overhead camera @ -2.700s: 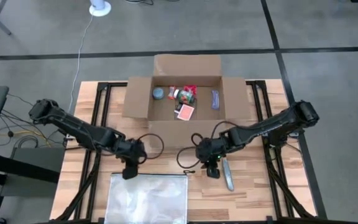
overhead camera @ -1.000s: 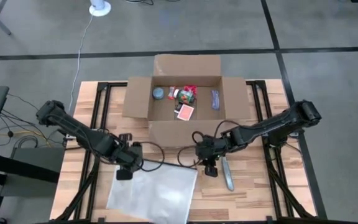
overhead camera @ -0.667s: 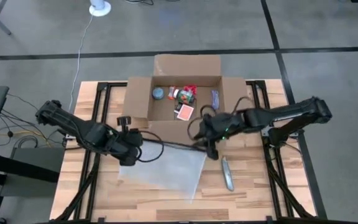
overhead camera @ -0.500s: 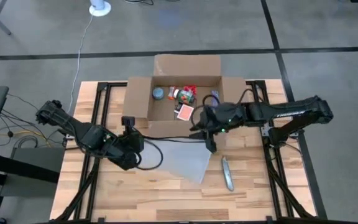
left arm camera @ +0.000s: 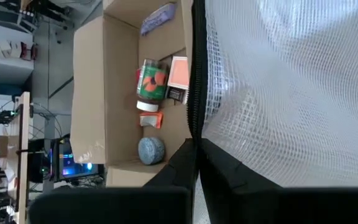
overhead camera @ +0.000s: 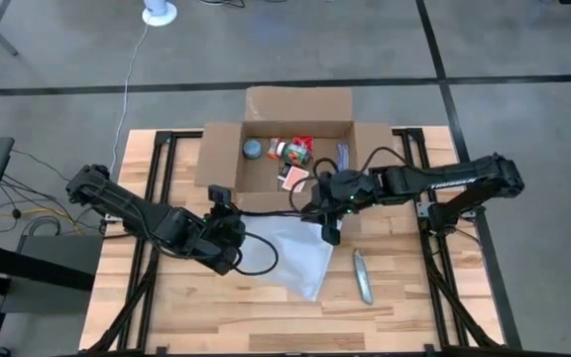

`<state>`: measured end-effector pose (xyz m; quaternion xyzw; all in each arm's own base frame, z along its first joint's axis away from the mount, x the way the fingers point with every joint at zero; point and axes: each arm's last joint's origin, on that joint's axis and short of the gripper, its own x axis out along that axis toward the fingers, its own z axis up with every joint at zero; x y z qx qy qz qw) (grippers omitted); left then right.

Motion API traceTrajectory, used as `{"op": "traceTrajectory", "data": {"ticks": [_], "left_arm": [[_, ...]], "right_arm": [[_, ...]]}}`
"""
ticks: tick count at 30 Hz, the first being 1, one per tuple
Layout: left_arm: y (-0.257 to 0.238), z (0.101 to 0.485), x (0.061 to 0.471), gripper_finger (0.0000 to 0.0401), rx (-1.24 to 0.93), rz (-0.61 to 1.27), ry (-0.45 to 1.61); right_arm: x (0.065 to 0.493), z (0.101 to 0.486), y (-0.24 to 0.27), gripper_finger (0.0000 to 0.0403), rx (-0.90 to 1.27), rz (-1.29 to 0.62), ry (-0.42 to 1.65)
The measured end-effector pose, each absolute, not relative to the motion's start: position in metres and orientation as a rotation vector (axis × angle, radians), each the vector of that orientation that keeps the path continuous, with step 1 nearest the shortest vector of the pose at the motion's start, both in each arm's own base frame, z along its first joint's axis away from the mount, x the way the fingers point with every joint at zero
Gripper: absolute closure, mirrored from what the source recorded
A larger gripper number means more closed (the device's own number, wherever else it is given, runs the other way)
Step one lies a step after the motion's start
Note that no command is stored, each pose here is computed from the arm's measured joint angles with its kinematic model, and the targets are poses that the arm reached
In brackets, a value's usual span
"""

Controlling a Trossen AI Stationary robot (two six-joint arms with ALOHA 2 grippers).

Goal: Unpack boxes
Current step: Put the green supplement bottle into the transparent zip bag

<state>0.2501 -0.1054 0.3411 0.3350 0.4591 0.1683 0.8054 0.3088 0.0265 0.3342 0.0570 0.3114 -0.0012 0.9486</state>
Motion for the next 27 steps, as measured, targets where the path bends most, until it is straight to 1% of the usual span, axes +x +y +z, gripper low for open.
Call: {"op": "traceTrajectory", "data": {"ticks": [3, 9, 15, 22, 27], "left_arm": [[-0.106, 0.349, 0.251, 0.0401, 0.710, 0.358, 0.958], [-0.108, 0.360, 0.253, 0.0401, 0.694, 0.350, 0.904], [-0.108, 0.360, 0.253, 0.0401, 0.696, 0.350, 0.906], [-0.108, 0.360, 0.253, 0.0401, 0.695, 0.351, 0.905], [-0.108, 0.360, 0.253, 0.0401, 0.694, 0.351, 0.905]], "right_arm": [[0.310, 0.336, 0.023, 0.0301, 0.080, -0.014, 0.615], [0.314, 0.330, 0.019, 0.0301, 0.082, -0.027, 0.637], [0.314, 0.329, 0.034, 0.0301, 0.088, 0.017, 0.640], [0.312, 0.332, 0.037, 0.0301, 0.133, 0.009, 0.631], [0.313, 0.337, 0.037, 0.0301, 0.150, 0.011, 0.577]]}}
